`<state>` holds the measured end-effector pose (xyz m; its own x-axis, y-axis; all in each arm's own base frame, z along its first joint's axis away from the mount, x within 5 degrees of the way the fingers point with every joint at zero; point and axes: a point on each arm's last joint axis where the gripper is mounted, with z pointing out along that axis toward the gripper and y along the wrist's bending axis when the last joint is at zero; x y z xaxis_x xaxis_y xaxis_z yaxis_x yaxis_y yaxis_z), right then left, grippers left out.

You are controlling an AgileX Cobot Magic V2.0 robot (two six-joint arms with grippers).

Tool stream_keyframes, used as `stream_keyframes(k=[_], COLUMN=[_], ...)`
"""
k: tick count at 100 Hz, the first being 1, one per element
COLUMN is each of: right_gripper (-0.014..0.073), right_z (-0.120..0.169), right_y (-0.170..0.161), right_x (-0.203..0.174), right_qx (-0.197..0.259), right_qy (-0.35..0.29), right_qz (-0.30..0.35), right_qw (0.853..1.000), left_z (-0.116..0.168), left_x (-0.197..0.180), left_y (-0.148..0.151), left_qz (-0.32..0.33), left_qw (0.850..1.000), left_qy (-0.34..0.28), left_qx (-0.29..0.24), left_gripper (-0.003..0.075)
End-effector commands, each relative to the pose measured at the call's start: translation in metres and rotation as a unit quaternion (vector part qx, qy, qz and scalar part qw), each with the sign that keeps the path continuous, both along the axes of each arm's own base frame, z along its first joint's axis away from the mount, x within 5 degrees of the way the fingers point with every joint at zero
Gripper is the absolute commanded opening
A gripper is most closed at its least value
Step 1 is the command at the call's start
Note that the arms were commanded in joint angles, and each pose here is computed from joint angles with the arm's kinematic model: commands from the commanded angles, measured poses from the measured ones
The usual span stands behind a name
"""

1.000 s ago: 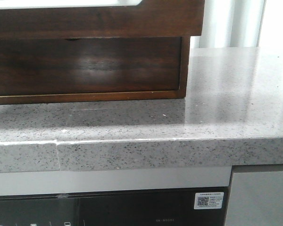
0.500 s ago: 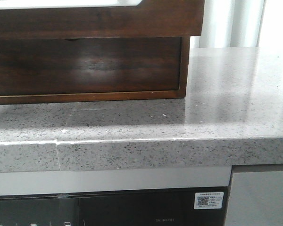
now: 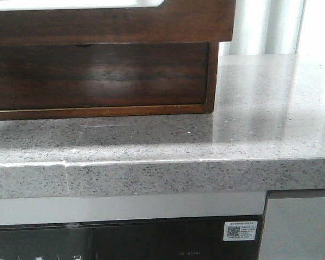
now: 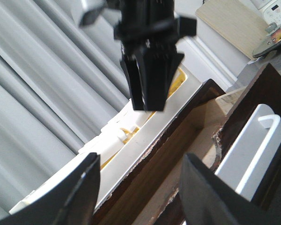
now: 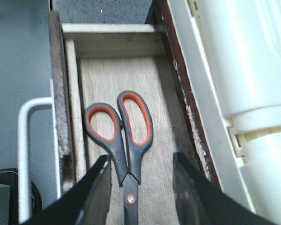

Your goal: Put scissors in drawer with both arms

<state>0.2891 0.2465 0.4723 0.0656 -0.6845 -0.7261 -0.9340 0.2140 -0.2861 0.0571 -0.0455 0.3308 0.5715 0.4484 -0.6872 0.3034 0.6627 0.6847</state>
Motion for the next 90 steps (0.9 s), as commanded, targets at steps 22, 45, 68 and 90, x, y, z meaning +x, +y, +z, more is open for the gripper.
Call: stream_keyframes(k=[22,45,68,90], right_gripper=[0.0125,-0.0118,-0.0115,-0.0104], right_z=[0.061,0.085,0.088,0.077], right_y=[-0.038,-0.061,-0.083,-0.104], right_x=[-0.053,-0.081,-0.112,-0.136], right_qx=[0.066,0.086,0.088,0.130], right_qy=[-0.039,-0.067,-0.066,-0.093], right_qz=[-0.013,-0.035,-0.037,-0.067], right_qw=[0.997,0.993,0.993,0.985], left_z=[0.018,0.022,0.012,0.004], left_x=[-0.005,-0.016,-0.030,-0.044], left_y=[0.000,0.010,0.026,0.037], left_qz=[-0.021,-0.031,-0.031,-0.034], left_qw=[0.999,0.994,0.986,0.982], left_qy=[-0.032,-0.022,0.057,0.079], left_qx=[-0.039,-0.101,-0.153,-0.167], left_gripper=[0.0279,0.0006,0.0003,0.0003])
